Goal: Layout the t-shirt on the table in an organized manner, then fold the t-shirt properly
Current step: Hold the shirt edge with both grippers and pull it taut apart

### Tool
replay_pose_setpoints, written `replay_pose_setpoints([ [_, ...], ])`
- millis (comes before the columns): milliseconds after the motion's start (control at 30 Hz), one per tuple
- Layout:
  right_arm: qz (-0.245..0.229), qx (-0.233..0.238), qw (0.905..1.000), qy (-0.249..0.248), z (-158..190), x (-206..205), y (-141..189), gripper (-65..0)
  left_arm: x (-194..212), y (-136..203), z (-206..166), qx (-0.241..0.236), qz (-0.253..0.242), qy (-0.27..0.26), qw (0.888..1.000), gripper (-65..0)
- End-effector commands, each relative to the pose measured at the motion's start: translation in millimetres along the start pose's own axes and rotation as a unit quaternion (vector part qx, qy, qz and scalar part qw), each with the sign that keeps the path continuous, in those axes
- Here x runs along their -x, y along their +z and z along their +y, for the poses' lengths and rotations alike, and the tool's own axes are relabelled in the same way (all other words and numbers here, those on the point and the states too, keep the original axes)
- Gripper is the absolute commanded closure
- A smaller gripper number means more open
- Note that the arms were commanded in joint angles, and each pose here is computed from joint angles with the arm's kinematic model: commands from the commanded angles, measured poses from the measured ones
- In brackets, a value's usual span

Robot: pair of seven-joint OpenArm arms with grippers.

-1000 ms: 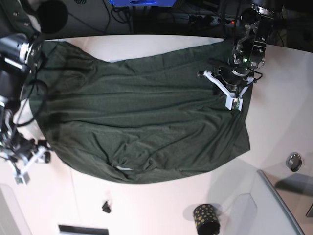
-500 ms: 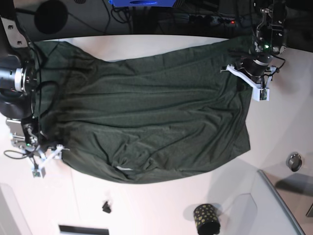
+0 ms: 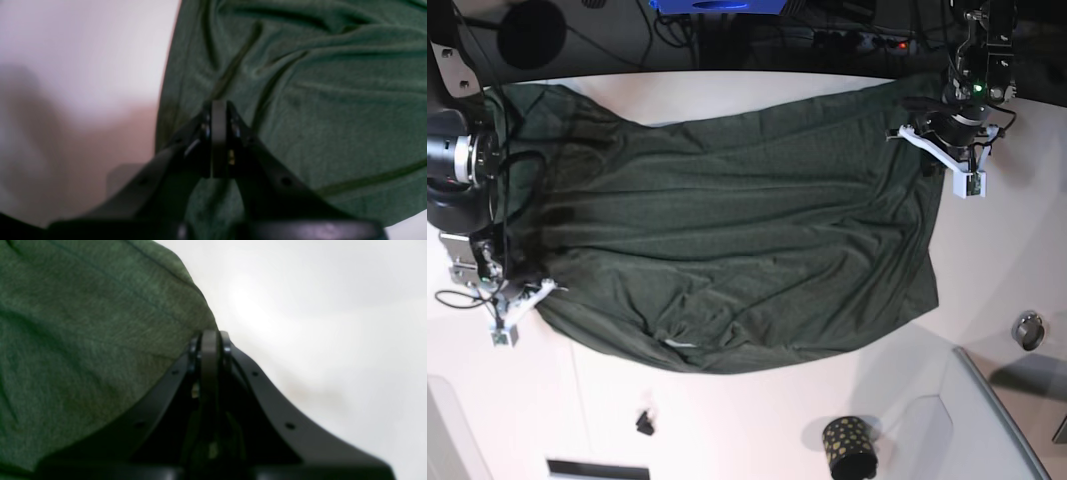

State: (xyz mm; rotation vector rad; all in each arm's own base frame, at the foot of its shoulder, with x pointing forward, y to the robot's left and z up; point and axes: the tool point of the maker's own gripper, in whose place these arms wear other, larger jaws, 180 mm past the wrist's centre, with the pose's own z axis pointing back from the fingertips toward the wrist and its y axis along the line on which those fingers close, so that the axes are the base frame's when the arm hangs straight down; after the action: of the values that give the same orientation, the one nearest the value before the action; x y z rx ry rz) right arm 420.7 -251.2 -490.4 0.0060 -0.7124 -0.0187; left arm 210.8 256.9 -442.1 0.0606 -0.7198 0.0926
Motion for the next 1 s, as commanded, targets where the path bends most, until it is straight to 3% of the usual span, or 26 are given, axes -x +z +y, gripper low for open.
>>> replay_pose_setpoints([
  [0, -0.025, 0.008, 0.9997, 0.001, -8.0, -26.0, 2.4, -0.8, -9.9, 1.7, 1.0, 0.001, -0.016, -0.002, 1.0, 0.0],
  [233, -0.052, 0.016, 0.9985, 0.006, -12.0, -52.3, 5.6, -0.8, -8.4, 2.1, 1.1, 0.001, -0.014, -0.002, 1.0, 0.0],
  [400, -0.104, 0.081, 0.9911, 0.017, -40.9, -89.5, 19.8, -0.8, -8.3, 2.8, -1.7, 0.004, -0.015, -0.003, 1.0, 0.0],
  [633, -0.108, 0.082, 0.9906, 0.017, -39.8, -93.6, 20.7, -0.8, -8.3, 2.8, -1.7, 0.004, -0.015, -0.003, 1.0, 0.0],
  [733, -0.108, 0.069, 0.9916, 0.015, -23.6, -93.3, 16.6, -1.8, -8.3, 2.8, -1.7, 0.004, -0.015, -0.003, 1.0, 0.0],
  [800, -0.106, 0.065, 0.9921, 0.014, -17.9, -92.3, 15.0, -7.1, -8.0, 2.8, -2.3, 0.004, -0.015, -0.001, 1.0, 0.0],
  [867, -0.106, 0.065, 0.9921, 0.013, -18.1, -93.0, 15.1, -21.0, -8.0, 2.9, -5.0, 0.006, -0.016, 0.002, 1.0, 0.0],
  [933, -0.109, 0.068, 0.9916, 0.011, -22.5, -96.1, 16.6, -31.1, -9.0, 5.1, -8.0, 0.009, -0.017, 0.002, 1.0, 0.0],
  [967, -0.114, 0.07, 0.991, 0.01, -24.4, -101.2, 18.1, -31.7, -5.7, 7.8, -9.5, 0.011, -0.01, 0.0, 1.0, 0.0],
])
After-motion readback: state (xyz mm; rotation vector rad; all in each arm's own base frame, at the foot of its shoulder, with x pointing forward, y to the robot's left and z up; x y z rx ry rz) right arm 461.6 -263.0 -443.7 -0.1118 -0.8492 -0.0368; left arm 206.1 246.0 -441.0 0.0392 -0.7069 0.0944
